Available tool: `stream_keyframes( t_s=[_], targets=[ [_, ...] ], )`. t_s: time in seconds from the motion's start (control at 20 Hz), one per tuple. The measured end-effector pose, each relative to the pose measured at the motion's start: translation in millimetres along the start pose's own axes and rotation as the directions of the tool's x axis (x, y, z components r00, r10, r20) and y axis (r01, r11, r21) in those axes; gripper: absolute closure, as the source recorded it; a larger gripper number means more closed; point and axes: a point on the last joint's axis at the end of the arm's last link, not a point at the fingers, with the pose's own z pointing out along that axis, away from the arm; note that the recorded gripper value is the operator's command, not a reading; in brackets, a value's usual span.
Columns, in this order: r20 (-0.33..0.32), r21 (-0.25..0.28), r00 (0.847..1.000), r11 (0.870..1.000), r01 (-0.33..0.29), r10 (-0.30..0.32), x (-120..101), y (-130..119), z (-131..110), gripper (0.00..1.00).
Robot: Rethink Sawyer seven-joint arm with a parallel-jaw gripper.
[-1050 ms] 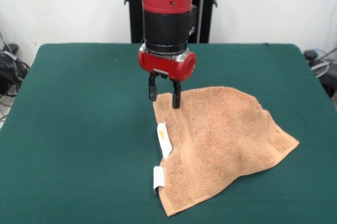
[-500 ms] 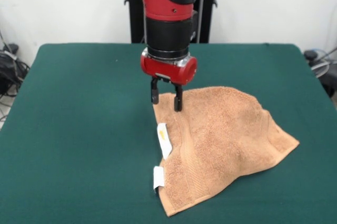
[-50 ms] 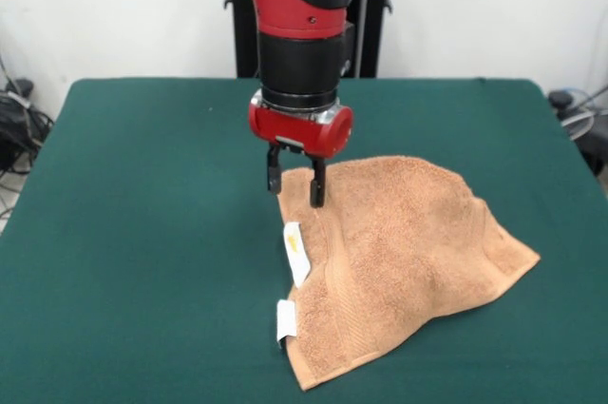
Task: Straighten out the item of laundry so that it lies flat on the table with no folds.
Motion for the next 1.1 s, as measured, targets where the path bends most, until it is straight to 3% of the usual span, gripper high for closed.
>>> stream_keyframes(
  t_s=[1.1],
  targets=[
    [0.024,-0.003,0.994,0.995,0.103,-0.103,-6,19,0,0.00]
  ],
)
